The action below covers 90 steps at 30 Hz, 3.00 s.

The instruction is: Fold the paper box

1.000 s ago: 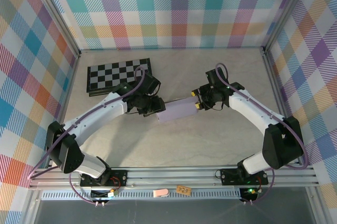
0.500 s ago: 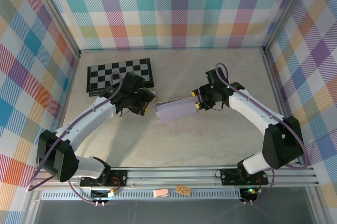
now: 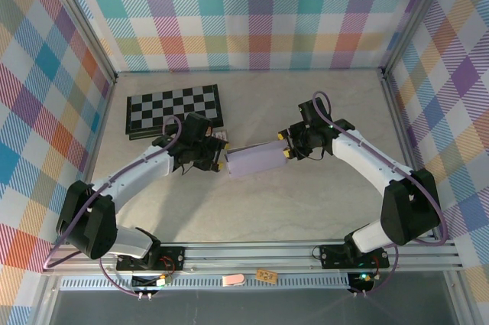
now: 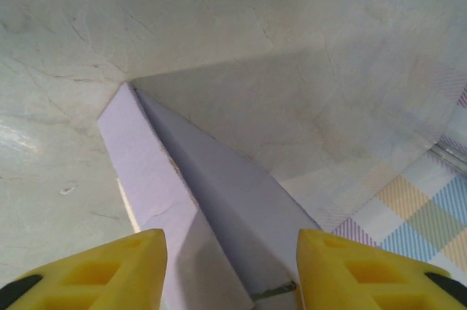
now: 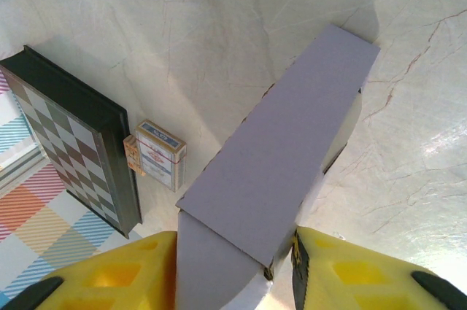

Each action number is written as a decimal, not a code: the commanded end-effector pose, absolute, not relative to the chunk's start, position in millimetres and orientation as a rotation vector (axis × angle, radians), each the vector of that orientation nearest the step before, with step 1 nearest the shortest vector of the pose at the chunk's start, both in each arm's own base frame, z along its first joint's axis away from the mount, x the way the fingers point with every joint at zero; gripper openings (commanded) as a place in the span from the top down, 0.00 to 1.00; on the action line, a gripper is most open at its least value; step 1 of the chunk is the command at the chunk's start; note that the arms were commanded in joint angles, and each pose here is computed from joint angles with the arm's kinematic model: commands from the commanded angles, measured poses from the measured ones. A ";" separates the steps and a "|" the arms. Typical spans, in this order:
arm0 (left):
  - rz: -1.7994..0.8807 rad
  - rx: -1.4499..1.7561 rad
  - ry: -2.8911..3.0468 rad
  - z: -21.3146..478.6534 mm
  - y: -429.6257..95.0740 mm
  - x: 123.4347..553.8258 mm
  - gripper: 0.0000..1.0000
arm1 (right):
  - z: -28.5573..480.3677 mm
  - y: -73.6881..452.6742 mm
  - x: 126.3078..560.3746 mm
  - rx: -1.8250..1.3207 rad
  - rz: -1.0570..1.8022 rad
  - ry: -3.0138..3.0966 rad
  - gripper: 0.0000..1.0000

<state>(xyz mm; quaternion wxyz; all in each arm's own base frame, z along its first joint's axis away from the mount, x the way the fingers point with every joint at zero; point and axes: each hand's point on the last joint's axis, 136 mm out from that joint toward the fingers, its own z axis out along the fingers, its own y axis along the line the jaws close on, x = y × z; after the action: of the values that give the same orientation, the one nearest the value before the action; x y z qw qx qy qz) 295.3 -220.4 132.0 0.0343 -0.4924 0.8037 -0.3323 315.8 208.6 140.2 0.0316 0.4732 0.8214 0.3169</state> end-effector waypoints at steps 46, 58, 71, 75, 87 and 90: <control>-0.713 -0.666 2.510 186.4 -210.0 290.0 0.53 | 106.8 197.6 302.6 1.572 0.748 2.592 0.60; -0.841 -0.673 2.602 184.8 -223.6 270.2 0.55 | 106.2 197.7 303.2 1.566 0.745 2.594 0.61; -0.760 -0.656 2.708 142.3 -222.4 253.1 0.66 | 104.9 198.4 303.8 1.568 0.744 2.597 0.63; -0.742 -0.613 2.710 137.8 -223.8 252.3 0.69 | 102.8 199.0 302.8 1.571 0.737 2.602 0.63; -0.677 -0.534 2.697 137.4 -218.1 250.4 0.77 | 101.7 197.0 299.9 1.563 0.719 2.615 0.64; -0.721 -0.554 2.631 168.1 -220.6 258.8 0.75 | 102.2 196.5 300.0 1.556 0.719 2.616 0.64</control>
<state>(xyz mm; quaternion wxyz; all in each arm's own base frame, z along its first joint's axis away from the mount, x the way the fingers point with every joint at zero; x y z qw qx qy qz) 263.4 -231.3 157.2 0.1709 -0.1908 0.9258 -0.2782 326.6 208.5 140.2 0.0463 0.4806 0.8203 0.3066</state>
